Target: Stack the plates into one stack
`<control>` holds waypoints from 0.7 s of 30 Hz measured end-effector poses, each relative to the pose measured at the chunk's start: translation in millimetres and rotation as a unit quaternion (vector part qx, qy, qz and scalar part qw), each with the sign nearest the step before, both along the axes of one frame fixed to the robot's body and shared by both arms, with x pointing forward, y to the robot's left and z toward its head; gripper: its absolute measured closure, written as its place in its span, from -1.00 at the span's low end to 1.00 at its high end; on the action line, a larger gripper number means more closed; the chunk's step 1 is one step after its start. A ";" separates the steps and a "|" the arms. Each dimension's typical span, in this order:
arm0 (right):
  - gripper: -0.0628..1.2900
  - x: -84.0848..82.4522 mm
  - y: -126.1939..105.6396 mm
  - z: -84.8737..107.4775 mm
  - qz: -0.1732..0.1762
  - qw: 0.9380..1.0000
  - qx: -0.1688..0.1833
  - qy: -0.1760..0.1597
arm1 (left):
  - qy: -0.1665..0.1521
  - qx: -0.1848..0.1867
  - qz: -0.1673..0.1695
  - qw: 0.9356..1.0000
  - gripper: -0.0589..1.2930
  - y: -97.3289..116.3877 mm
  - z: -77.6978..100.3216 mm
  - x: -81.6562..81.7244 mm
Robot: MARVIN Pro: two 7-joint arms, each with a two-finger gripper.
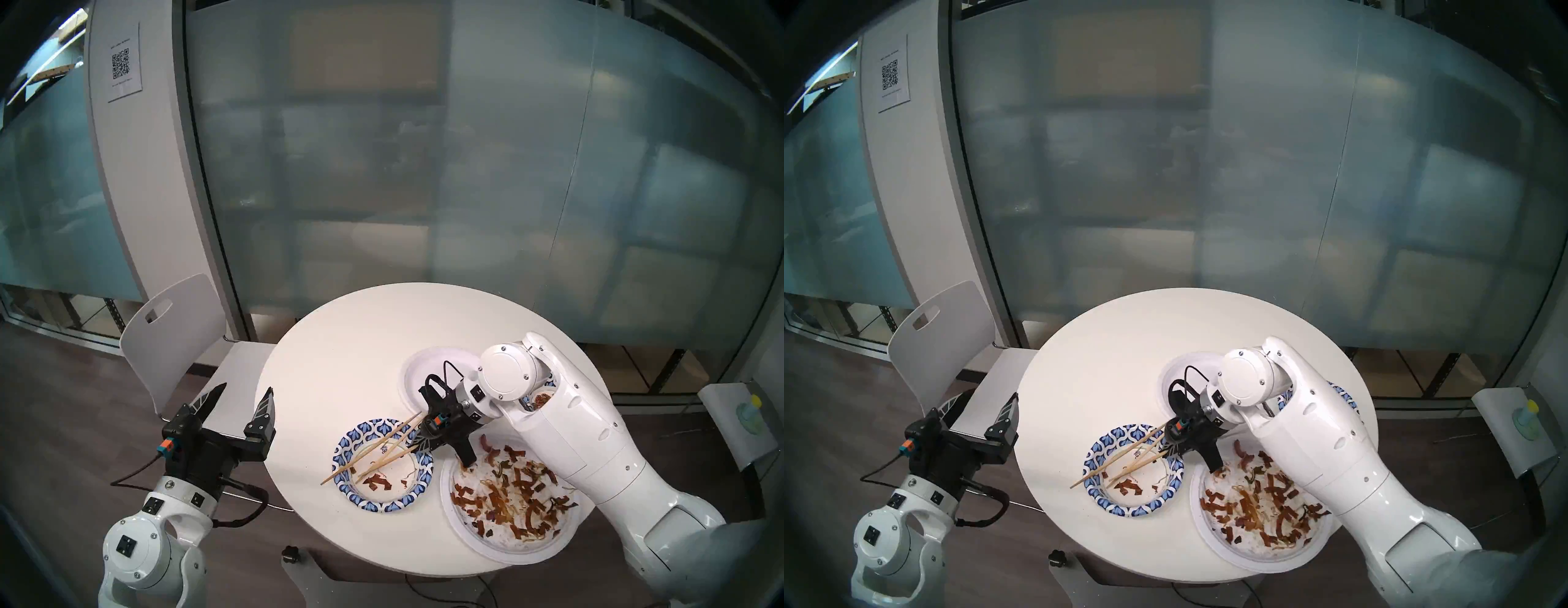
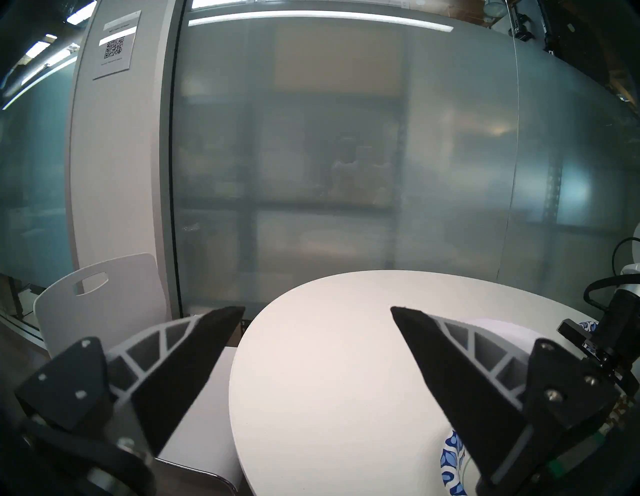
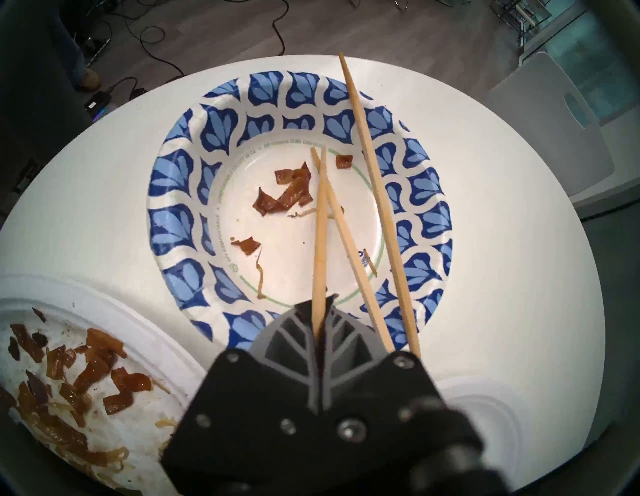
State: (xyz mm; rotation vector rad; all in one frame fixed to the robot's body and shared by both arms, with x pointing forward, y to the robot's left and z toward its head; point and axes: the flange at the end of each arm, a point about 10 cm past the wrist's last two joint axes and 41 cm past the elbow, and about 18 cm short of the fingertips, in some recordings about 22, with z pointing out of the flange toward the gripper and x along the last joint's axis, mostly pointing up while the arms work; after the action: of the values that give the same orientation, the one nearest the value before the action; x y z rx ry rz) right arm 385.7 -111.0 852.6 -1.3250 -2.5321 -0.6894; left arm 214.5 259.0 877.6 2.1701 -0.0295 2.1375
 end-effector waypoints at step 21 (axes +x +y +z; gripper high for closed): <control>0.54 0.6 7.6 6.5 0.000 1.000 0.018 0.002 | 0.000 0.000 0.000 1.000 -0.88 0.0 0.0 0.0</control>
State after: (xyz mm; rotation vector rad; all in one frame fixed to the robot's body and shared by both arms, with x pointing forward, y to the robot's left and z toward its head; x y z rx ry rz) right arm 386.3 -103.4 859.1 -1.3126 -2.5056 -0.7282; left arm 214.5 259.0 877.6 2.1701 -0.0295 2.1375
